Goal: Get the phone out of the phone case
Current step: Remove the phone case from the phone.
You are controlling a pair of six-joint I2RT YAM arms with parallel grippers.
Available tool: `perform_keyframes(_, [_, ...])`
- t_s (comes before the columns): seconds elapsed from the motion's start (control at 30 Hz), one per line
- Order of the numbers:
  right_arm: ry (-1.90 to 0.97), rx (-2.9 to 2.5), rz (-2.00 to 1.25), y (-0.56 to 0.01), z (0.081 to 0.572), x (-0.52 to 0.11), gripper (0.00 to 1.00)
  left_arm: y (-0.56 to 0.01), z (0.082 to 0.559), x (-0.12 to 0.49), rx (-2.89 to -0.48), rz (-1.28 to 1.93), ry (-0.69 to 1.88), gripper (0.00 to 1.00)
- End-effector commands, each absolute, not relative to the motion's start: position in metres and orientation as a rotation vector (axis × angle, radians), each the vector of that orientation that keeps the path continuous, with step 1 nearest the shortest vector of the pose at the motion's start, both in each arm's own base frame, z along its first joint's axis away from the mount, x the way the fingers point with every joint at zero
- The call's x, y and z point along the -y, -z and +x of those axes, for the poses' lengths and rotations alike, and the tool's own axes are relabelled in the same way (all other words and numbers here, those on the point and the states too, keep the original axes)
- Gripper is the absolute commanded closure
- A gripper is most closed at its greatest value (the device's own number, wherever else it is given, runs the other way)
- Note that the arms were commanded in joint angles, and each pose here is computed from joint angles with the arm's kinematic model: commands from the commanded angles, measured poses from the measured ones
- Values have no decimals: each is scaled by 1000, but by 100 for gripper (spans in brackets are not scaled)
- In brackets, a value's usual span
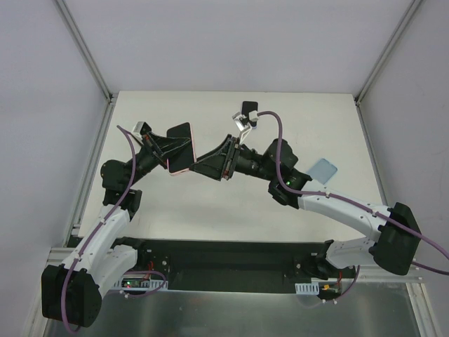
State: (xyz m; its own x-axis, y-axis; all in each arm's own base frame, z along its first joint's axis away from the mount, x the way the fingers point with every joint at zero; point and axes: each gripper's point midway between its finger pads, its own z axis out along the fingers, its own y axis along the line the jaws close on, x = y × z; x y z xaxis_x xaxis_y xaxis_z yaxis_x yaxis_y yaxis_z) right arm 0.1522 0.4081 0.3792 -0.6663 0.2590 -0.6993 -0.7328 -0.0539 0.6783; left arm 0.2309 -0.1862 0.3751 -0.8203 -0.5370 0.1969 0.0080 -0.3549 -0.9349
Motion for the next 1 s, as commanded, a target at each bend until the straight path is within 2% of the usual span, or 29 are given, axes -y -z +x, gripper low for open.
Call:
perform_keyframes(0.0, [-1865,-1493,-378,-410,160,-404,55,-405,215,186,-1466,-547,2259,100])
perform_keyframes(0.17, [-1897,-1550,-275,-410,167,-406,61,-405,216,186,-1467,-536,2242,100])
perform_keyframes(0.3, [-1933,-1613,-206,-404,168,-409,74,-404,217,186,-1471,-539,2233,100])
perform_keyframes(0.37, [-1943,-1635,-185,-399,167,-410,75,-403,218,185,-1469,-539,2226,100])
perform_keyframes(0.5, [-1943,-1669,-158,-394,164,-409,57,-400,221,184,-1469,-545,2195,100])
perform_keyframes(0.57, [-1932,-1692,-129,-389,166,-408,55,-399,224,182,-1463,-558,2174,100])
perform_keyframes(0.97, [-1871,-1763,78,-365,176,-391,68,-399,234,176,-1466,-497,1917,100])
